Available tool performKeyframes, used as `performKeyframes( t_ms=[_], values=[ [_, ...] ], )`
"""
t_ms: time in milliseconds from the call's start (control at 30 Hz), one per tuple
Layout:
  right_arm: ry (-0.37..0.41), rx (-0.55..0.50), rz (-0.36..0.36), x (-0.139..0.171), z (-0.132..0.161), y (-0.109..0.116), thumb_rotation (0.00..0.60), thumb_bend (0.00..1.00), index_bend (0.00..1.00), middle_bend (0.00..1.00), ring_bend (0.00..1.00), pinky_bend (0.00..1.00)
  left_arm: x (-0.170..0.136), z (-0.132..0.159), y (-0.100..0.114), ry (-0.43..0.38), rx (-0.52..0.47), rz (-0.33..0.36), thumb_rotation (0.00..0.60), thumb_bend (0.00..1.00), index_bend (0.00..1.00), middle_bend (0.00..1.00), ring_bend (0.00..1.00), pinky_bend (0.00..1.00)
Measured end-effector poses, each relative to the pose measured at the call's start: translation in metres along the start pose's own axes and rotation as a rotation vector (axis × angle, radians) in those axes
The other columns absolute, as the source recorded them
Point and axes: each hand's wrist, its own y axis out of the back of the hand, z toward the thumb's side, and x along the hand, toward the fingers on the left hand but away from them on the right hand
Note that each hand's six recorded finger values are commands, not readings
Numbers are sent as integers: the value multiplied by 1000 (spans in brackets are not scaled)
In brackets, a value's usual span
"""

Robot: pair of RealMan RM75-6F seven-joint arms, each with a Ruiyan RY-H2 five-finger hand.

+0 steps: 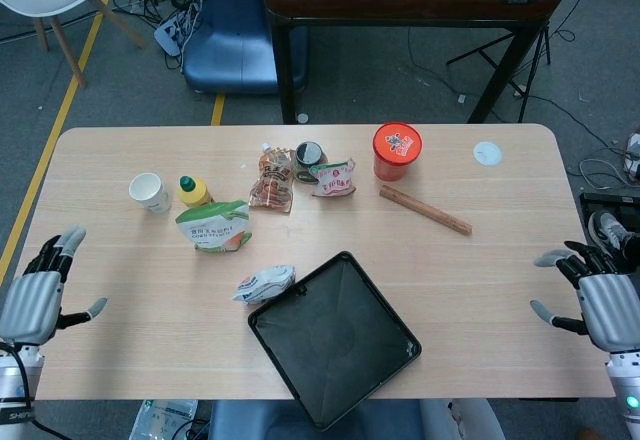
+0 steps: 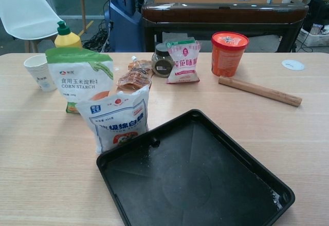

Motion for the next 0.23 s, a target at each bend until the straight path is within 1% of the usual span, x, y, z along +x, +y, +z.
performKeyframes(
  t_ms=[67, 133, 233],
  values=[
    [19, -1, 18, -2, 4, -4, 600, 192, 360, 336, 170, 175, -12, -6, -5, 25, 12, 2, 600, 177, 41, 48, 36, 146],
    [42, -8, 27, -5, 9, -7, 600, 192, 361, 336, 170, 175, -21, -9, -9, 38, 4, -4, 600, 177, 41, 48, 36, 142],
    [67, -17, 38, -7, 14, -13, 600, 192, 360, 336, 170, 175, -28, -10, -11, 43, 2, -2, 600, 177, 41, 48, 36, 132]
  ],
)
